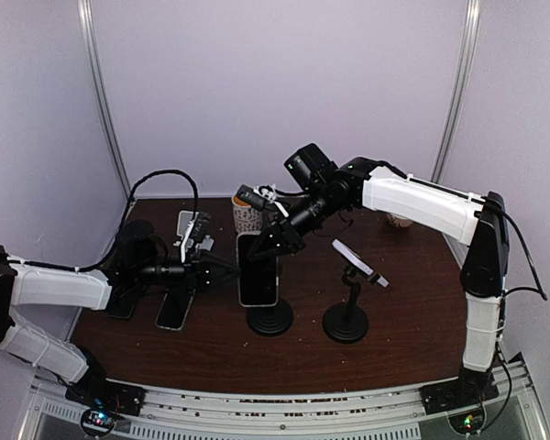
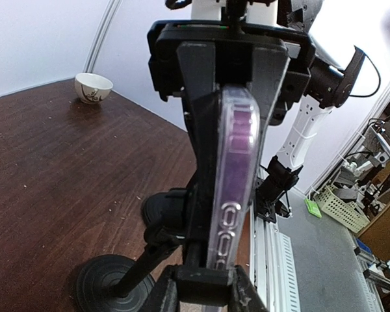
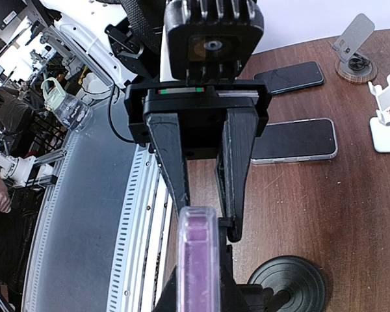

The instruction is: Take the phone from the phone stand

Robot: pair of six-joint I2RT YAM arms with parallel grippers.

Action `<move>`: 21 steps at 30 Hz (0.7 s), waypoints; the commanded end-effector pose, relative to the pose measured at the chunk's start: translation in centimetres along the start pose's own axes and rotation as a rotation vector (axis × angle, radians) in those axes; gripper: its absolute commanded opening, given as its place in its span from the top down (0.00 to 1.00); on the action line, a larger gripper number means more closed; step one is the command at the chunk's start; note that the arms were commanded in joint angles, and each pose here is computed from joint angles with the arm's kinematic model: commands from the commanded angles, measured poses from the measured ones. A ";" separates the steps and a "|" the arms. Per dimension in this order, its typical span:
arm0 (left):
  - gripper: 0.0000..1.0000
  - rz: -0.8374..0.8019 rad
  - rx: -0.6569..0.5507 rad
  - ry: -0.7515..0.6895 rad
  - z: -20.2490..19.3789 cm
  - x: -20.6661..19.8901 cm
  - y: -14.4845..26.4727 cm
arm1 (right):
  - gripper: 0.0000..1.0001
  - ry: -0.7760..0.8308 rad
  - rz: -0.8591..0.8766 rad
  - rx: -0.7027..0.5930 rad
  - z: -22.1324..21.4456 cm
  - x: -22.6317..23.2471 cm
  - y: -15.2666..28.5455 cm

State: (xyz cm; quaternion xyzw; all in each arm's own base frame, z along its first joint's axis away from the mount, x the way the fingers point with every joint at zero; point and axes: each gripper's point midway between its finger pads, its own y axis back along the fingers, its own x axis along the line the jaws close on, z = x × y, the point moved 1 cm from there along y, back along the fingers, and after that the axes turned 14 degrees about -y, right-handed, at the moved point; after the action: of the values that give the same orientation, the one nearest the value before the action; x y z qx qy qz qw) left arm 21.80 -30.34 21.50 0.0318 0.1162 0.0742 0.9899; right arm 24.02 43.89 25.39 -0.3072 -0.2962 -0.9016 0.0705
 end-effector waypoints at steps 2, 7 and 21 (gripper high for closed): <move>1.00 0.019 -0.085 -0.028 1.9 1.1 1.0 | 1.00 -0.107 -0.057 0.070 -2.0 -1.0 1.3; 1.00 0.005 -0.137 0.004 2.4 1.5 0.6 | 1.00 -0.126 -0.055 0.000 -0.2 -0.7 1.4; 1.00 0.088 -0.152 -0.013 2.7 1.9 1.1 | 0.46 -0.191 -0.013 -0.202 2.5 0.1 2.0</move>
State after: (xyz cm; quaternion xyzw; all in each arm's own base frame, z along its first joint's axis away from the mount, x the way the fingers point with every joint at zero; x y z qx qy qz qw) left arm 23.59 -29.68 21.10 0.0016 0.1537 0.1028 0.9828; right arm 25.31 43.50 25.48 -0.3859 -0.2636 -0.8839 0.0142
